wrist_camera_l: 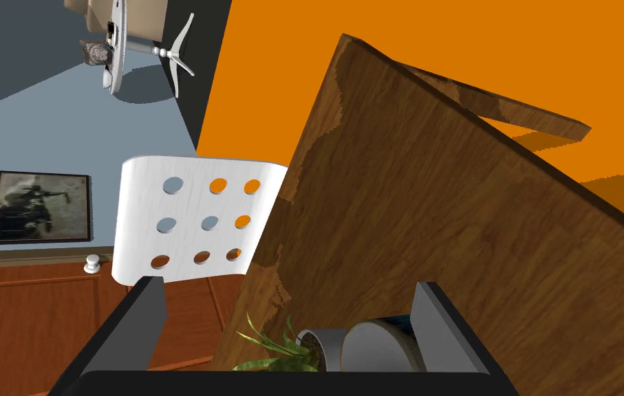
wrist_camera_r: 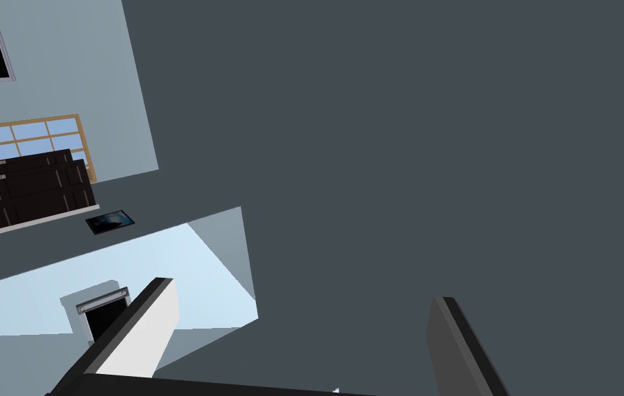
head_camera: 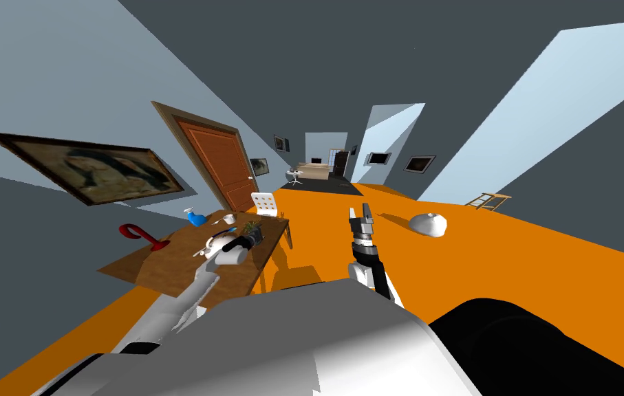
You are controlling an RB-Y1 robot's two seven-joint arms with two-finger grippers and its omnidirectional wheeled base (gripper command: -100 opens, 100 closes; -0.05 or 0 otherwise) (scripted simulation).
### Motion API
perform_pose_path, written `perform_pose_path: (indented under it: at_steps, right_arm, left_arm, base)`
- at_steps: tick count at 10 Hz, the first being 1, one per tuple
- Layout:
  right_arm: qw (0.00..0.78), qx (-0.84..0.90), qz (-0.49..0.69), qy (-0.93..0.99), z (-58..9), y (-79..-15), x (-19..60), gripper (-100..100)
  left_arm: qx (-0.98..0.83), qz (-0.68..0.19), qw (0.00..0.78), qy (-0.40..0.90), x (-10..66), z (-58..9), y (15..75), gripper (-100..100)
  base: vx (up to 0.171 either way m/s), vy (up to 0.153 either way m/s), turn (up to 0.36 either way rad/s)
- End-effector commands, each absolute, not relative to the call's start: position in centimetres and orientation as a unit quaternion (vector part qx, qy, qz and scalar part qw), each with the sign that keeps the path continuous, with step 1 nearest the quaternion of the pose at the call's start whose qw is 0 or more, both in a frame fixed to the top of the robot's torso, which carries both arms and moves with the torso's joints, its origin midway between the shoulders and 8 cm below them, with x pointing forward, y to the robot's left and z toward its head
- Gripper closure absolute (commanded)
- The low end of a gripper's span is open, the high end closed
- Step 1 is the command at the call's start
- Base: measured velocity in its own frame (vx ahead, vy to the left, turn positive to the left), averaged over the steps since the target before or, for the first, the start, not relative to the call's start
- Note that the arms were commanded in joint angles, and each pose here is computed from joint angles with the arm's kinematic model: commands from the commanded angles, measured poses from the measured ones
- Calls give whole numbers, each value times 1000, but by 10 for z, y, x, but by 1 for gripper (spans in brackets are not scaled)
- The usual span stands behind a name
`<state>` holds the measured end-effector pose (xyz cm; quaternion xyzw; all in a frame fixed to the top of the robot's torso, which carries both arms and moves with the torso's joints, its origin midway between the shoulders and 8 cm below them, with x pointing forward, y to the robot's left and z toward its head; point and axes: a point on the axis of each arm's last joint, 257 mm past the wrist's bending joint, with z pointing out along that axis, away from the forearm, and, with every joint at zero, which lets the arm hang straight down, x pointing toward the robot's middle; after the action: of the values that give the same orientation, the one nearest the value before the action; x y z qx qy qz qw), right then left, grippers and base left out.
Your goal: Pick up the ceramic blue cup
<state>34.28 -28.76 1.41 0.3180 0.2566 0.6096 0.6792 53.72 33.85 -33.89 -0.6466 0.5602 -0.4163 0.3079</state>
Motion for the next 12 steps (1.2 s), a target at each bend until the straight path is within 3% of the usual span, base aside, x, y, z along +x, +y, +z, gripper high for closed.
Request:
perform_pose_path:
  at_steps: [1, 12]
  right_arm:
    - [679, 318, 610, 257, 14, -288, 343, 0]
    - [679, 318, 610, 257, 14, -288, 343, 0]
  left_arm:
    - [-661, -399, 295, 563, 536, -353, 347, -100]
    - [-739, -286, 231, 565, 493, -437, 396, -100]
  base:
    - [21, 13, 2]
    - [38, 15, 11]
